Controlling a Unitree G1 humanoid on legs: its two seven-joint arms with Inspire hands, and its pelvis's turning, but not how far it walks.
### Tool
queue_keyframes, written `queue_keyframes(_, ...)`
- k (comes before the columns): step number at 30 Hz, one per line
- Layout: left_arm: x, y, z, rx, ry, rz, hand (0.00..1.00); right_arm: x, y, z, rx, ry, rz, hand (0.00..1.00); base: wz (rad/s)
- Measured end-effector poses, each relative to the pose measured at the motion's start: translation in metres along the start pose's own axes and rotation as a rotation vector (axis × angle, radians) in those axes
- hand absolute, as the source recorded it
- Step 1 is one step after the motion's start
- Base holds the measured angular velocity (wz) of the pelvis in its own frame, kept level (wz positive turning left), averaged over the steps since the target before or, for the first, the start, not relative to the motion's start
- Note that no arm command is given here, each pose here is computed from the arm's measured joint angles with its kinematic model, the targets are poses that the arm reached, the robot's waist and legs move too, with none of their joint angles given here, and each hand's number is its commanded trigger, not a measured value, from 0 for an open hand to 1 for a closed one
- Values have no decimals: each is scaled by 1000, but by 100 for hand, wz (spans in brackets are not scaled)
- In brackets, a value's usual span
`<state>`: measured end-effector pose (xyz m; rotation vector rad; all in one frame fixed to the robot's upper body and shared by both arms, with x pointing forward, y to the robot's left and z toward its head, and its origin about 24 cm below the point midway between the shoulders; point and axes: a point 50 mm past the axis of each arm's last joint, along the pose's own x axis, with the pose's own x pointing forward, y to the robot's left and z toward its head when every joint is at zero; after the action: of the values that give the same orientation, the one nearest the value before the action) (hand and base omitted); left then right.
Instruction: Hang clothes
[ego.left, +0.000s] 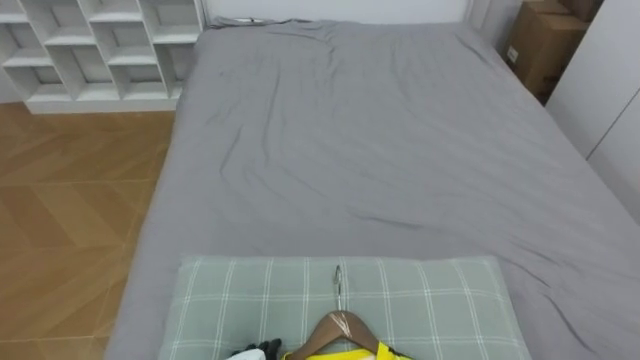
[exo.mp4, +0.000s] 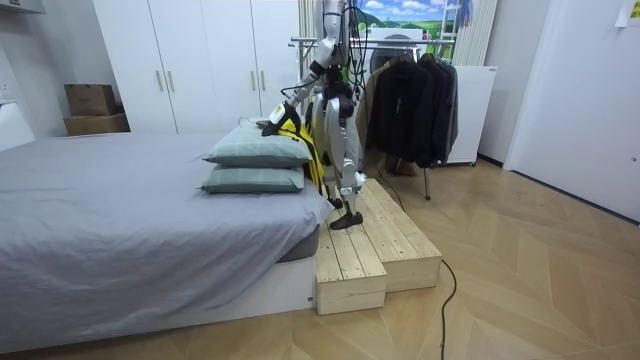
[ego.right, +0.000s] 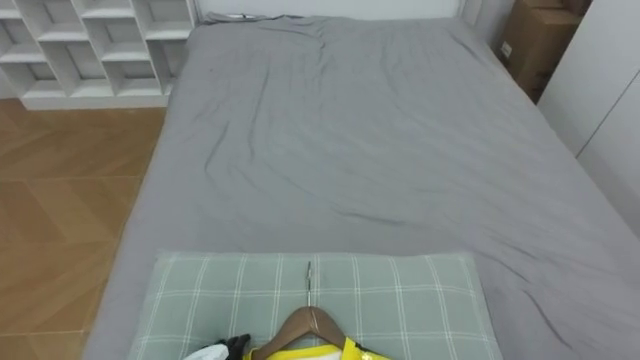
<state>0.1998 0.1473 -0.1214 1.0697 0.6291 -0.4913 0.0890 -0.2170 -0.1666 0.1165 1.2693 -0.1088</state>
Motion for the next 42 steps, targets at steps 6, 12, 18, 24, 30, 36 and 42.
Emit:
queue_keyframes(6, 4, 0, 1, -62, 14, 37, 0, 1, 4, 7, -52, 1, 10, 0, -4)
queue_keyframes(12, 5, 2, 4, -94, -2, 79, 0, 2, 7, 6, -77, 7, 18, 0, -3)
queue_keyframes(18, 6, 3, 3, -131, 2, 128, 0, 4, 15, 11, -115, 8, 22, 0, -2)
queue_keyframes(24, 7, 6, 9, -141, -12, 184, 74, 5, 23, 16, -153, 0, 11, 0, -1)
queue_keyframes(30, 8, 15, 12, -204, 2, 274, 100, 6, 27, 19, -150, 8, 9, 0, 0)
queue_keyframes(36, 9, 27, 10, -237, 15, 346, 100, 6, 30, 19, -153, 8, 15, 0, 0)
queue_keyframes(42, 11, 36, 9, -262, 24, 377, 100, 6, 30, 19, -150, 8, 14, 0, 0)
